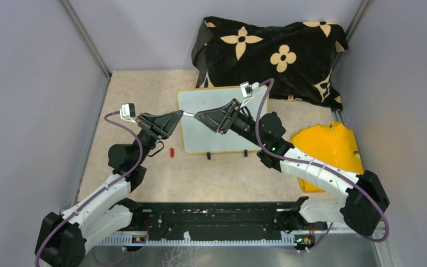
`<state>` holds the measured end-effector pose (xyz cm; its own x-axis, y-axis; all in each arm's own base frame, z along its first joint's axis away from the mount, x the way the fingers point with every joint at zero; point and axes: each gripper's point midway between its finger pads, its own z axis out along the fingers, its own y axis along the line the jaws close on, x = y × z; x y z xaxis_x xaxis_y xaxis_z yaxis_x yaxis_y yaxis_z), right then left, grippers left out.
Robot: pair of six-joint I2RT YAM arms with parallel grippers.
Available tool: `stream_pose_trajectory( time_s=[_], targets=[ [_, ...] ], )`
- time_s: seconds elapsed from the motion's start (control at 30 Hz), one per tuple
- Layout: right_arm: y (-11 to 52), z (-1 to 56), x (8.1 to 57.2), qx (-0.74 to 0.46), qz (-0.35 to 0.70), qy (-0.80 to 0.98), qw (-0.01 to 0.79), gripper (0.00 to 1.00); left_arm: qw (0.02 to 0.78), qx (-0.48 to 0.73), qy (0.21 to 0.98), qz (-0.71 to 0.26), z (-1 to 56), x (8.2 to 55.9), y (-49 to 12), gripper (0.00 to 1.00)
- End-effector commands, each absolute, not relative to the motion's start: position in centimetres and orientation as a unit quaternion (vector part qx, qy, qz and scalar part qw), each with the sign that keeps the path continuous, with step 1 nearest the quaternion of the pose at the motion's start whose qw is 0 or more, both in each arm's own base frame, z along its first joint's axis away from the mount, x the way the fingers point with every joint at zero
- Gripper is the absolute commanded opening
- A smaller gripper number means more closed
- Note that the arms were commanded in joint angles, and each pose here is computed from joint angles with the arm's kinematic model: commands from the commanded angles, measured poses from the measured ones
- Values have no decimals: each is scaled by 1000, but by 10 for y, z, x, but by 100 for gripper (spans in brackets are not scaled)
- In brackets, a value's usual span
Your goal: Write a sentence on the whiteboard
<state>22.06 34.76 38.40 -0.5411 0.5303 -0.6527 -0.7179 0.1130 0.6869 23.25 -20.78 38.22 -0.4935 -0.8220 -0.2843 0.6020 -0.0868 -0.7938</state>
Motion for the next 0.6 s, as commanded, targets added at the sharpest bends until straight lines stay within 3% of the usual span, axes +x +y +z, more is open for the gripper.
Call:
stream_pose_trajectory(
  time_s=[0.0,0.57],
  targets=[
    [344,425,218,-86,685,529,494,30,499,-118,446,-734,391,227,-202,0],
    [347,422,218,-87,687,531,489,18,493,-121,454,-733,386,230,-204,0]
  ],
)
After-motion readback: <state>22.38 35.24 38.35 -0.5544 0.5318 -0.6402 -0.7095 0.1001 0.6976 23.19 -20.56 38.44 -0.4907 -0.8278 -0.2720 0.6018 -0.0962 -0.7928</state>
